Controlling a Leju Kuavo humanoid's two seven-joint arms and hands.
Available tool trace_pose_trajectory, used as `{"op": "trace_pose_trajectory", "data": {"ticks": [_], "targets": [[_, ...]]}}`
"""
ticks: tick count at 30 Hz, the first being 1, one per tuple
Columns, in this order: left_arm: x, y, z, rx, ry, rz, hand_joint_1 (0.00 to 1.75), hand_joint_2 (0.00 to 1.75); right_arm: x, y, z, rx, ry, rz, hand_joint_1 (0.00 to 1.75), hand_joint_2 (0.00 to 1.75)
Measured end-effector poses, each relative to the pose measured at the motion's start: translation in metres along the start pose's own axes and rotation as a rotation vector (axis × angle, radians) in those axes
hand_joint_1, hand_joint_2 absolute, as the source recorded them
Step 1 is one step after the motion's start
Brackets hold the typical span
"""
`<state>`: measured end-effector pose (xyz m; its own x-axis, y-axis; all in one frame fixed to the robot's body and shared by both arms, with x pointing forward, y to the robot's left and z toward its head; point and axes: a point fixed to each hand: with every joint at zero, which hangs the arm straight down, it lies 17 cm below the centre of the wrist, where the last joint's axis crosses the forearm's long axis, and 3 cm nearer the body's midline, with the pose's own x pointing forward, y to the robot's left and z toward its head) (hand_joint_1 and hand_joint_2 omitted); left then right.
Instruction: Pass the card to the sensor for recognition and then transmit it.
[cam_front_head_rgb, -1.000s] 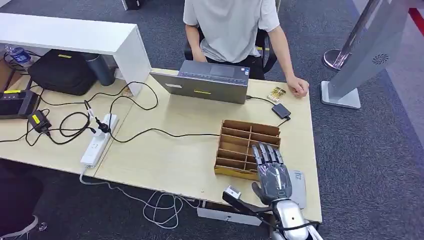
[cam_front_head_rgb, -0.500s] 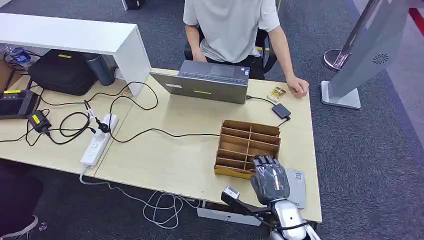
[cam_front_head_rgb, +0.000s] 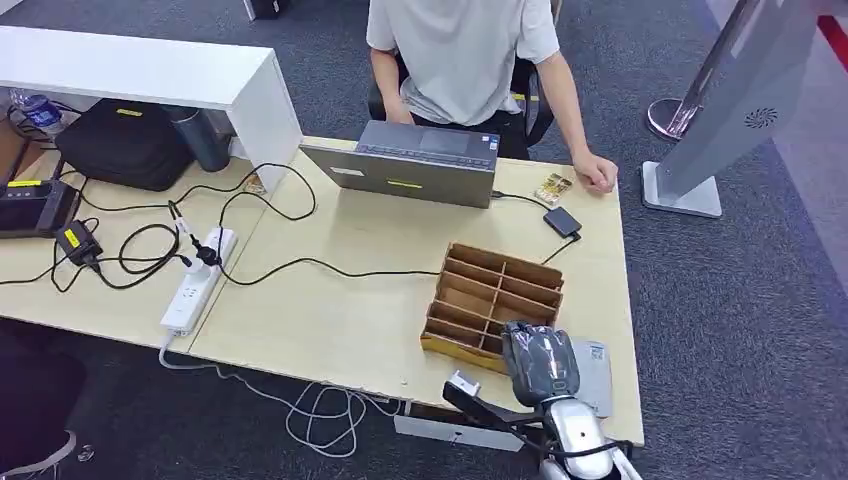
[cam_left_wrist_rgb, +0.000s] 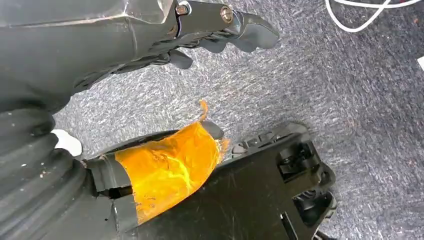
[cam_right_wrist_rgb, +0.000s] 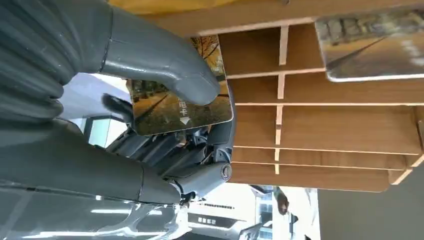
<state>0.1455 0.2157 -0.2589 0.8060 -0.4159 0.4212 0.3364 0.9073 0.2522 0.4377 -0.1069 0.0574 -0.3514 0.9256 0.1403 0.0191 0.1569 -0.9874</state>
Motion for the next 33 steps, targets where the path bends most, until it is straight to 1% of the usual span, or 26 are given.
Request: {"op": "trace_pose_trajectory", "data": {"ticks": [9,28,33], "targets": [[0.007,-0.003,0.000,0.012,-0.009,0.004,0.00,1.75,0.000,0.000,0.000,-0.001,-0.003,-0.005,1.75,1.75],[0.001,0.006,-0.001,0.007,-0.014,0.002,0.00,1.75,-0.003,-0.003,-0.002,-0.009,0.001,-0.016,1.75,1.75],[0.000,0.006,-0.001,0.007,-0.013,0.001,0.00,1.75,-0.011,-0.021,-0.012,-0.012,-0.014,-0.001,1.75,1.75]]}}
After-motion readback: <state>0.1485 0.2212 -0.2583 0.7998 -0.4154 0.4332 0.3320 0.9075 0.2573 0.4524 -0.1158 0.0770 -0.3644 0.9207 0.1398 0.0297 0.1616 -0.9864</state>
